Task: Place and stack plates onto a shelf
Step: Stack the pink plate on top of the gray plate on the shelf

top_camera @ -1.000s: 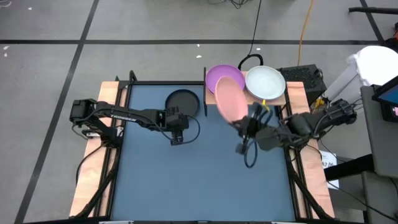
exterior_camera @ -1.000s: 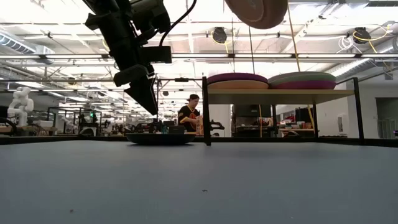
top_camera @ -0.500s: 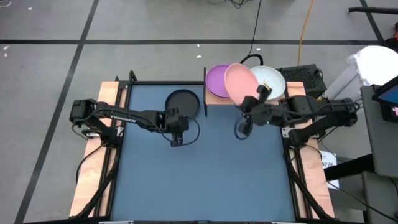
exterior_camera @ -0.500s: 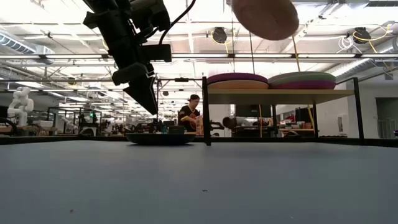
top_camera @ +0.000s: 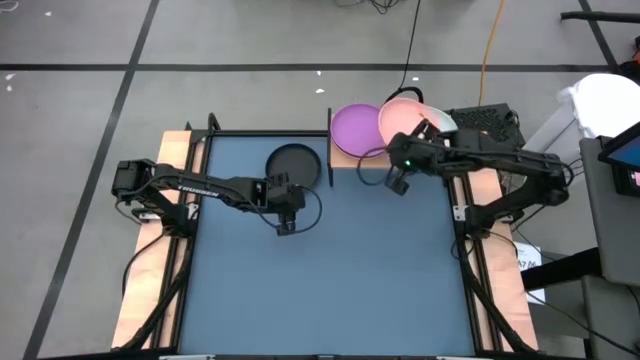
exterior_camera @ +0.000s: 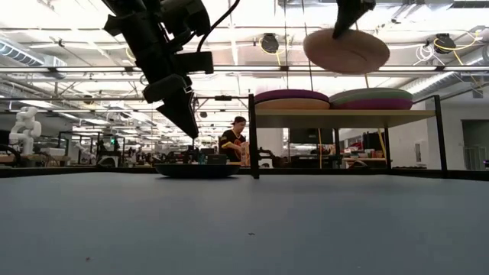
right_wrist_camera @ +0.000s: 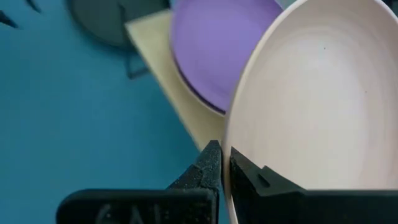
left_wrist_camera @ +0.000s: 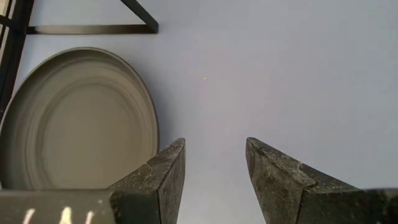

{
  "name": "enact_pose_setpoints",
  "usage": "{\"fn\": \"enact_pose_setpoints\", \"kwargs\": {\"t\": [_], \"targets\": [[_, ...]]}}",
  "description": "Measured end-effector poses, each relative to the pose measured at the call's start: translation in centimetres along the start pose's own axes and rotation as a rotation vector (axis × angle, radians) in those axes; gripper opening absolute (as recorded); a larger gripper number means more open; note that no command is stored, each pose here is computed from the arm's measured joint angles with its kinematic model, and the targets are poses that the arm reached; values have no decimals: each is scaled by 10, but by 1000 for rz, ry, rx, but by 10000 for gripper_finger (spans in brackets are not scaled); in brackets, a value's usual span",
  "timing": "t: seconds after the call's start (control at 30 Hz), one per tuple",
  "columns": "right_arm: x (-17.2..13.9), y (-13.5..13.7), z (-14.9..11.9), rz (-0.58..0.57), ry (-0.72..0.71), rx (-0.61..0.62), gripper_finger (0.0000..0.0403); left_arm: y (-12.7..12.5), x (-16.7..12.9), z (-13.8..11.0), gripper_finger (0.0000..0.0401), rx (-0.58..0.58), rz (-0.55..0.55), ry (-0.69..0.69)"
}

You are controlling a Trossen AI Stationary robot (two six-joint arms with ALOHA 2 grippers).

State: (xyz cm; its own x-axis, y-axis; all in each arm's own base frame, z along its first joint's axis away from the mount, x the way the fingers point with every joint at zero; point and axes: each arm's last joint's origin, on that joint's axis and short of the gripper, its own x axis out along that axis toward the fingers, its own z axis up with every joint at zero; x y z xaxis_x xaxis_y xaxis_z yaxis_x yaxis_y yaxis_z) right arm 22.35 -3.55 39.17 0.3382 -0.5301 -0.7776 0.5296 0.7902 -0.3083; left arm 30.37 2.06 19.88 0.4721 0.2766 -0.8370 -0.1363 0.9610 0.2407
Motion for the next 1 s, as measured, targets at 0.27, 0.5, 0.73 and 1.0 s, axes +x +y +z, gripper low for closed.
{"fn": "enact_pose_setpoints", "kwargs": {"t": [0.27, 0.5, 0.73, 1.0], "targets": [[25, -18, 5, -32, 131, 18, 4, 0, 0, 1, 175, -4, 0, -5], [50, -38, 2, -107, 303, 34, 4, 0, 0, 1, 175, -5, 0, -9], [63, -47, 0, -139, 399, 47, 4, 0, 0, 1, 175, -5, 0, -10], [70, -46, 1, -143, 373, 70, 4, 0, 0, 1, 175, -17, 0, -11]]}}
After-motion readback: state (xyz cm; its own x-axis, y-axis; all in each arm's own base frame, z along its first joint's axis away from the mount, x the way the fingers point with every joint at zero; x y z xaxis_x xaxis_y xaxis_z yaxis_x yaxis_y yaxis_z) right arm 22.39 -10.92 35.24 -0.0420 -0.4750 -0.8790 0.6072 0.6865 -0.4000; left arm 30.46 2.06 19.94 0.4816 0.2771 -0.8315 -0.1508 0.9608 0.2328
